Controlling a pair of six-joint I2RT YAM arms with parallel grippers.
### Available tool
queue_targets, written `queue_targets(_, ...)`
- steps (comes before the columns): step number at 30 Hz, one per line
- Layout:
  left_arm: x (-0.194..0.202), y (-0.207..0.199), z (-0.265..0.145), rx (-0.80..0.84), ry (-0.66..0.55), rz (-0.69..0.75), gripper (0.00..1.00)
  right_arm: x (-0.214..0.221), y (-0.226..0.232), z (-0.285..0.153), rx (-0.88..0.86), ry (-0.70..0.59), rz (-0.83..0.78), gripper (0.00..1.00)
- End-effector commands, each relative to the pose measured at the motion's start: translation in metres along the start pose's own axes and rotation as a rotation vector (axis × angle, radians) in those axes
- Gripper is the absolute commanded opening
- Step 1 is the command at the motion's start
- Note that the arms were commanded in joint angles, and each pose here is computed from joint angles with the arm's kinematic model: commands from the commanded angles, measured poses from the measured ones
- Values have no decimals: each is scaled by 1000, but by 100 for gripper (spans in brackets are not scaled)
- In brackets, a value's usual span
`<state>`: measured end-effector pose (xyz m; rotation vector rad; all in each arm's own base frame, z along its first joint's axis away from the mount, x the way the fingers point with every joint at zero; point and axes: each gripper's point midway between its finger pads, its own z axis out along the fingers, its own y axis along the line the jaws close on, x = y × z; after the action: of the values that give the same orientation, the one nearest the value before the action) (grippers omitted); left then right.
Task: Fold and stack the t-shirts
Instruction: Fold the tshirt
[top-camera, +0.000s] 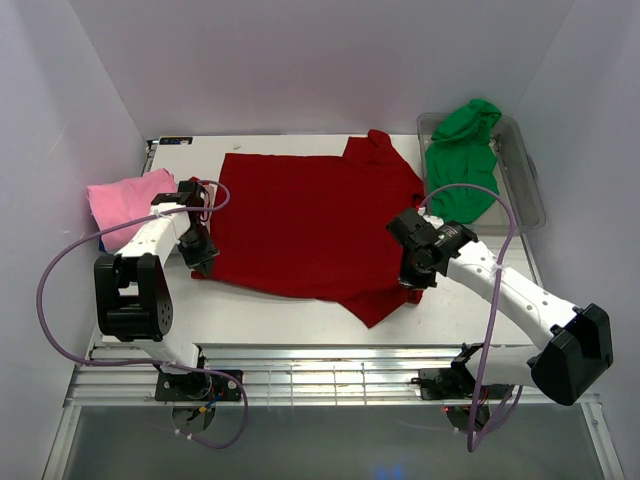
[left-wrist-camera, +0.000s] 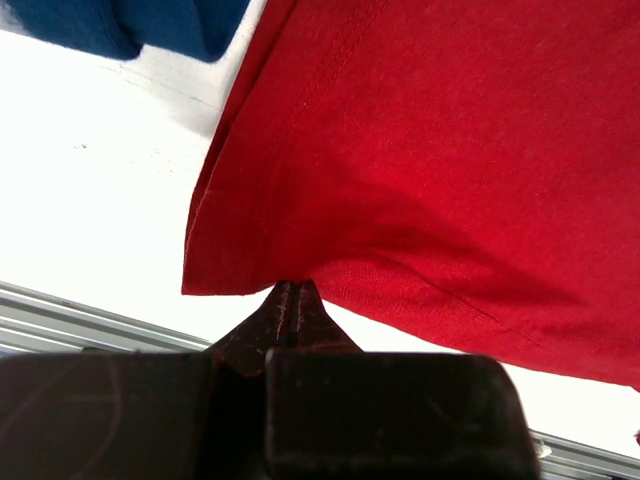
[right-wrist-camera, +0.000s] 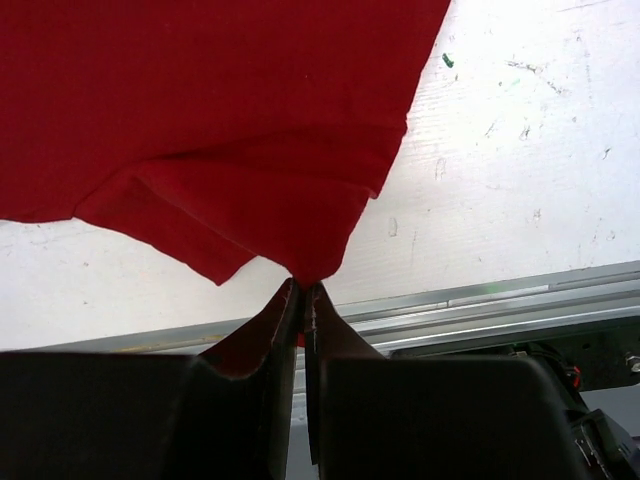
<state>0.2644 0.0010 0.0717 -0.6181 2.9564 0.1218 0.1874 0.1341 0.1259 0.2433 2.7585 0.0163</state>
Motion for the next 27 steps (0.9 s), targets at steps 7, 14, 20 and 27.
queue_targets(7, -30, -15, -10, 53, -80, -10, 0, -42, 3, 6, 89, -92, -58, 8)
queue_targets(14, -66, -32, -8, 72, -106, 1, 0, -97, 0, 10, 123, -146, -45, 8)
queue_targets(20, -90, -50, -2, 112, -104, 12, 0, -135, -3, 25, 142, -147, -57, 8)
queue_targets(27, -123, -68, 7, 137, -118, 27, 0, -158, -2, 45, 155, -131, -82, 8)
